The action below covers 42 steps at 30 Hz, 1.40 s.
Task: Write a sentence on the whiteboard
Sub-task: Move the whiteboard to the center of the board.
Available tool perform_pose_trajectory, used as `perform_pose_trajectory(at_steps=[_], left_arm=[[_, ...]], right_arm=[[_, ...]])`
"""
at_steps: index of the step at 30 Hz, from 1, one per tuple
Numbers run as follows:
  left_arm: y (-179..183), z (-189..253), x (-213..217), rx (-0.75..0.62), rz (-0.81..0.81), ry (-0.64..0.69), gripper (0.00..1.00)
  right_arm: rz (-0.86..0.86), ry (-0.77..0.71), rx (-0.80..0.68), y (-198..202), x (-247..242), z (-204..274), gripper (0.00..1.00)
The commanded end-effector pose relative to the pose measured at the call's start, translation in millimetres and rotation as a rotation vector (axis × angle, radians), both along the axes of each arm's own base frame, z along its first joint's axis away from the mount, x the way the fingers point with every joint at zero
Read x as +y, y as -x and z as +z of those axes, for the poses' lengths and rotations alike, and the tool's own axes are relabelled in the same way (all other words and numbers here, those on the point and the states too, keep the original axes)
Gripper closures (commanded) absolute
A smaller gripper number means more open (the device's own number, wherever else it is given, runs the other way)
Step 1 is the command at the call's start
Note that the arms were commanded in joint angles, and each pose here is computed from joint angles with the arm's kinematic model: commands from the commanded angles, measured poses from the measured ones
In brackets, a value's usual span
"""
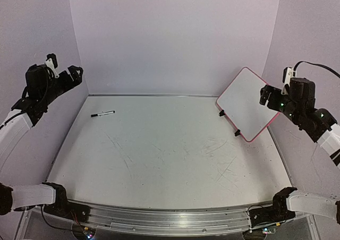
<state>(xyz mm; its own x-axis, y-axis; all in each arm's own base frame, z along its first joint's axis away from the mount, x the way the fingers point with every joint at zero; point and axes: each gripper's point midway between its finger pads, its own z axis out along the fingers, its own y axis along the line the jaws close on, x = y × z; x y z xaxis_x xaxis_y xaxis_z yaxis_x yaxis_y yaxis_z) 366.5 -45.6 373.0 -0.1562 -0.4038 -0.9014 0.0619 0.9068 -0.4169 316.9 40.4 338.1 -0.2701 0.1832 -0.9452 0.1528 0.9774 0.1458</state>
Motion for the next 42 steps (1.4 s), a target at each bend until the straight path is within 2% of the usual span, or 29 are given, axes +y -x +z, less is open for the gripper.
perform_pose_trajectory(at_steps=[1,8,11,17,23,27,31,34,38,42], left_arm=[[-7.1,0.1,-23.4,0.018,-0.126,0.039,0.01],[-25.1,-42.4,-45.0,0.145,-0.227,0.098,0.01],[-31.3,-59.4,-55.0,0.199,-0.272,0.126,0.01],[-26.8,-79.4,-67.1,0.254,-0.311,0.153,0.01],[-15.6,-87.9,-79.5,0.276,-0.344,0.174,0.01],[-7.3,-92.2,-82.3,0.267,-0.343,0.136,0.01],[-5.3,-95.6,-78.0,0.259,-0.328,0.086,0.01],[-2.7,-94.6,-80.7,0.257,-0.348,0.08,0.01],[2.0,-94.7,-84.8,0.261,-0.375,0.098,0.0],[5.0,-96.1,-83.1,0.256,-0.372,0.085,0.01]], right_arm=[[0.035,-0.021,0.039,-8.3,10.9,1.4,0.02],[0.137,-0.028,0.142,-27.3,74.6,-35.5,0.02],[0.105,-0.048,0.164,-33.3,99.9,-54.5,0.02],[0.018,-0.298,0.273,-47.1,129.9,-105.6,0.02],[-0.254,-0.455,0.304,-46.7,109.7,-162.1,0.02],[-0.399,-0.533,0.385,-43.7,108.0,-200.6,0.02],[-0.515,-0.573,0.48,-50.4,105.7,-236.3,0.12],[-0.593,-0.507,0.459,-63.4,93.2,-247.3,0.17],[-0.697,-0.452,0.485,-76.8,69.4,-266.2,0.18],[-0.778,-0.396,0.442,-88.3,46.8,-271.7,0.19]])
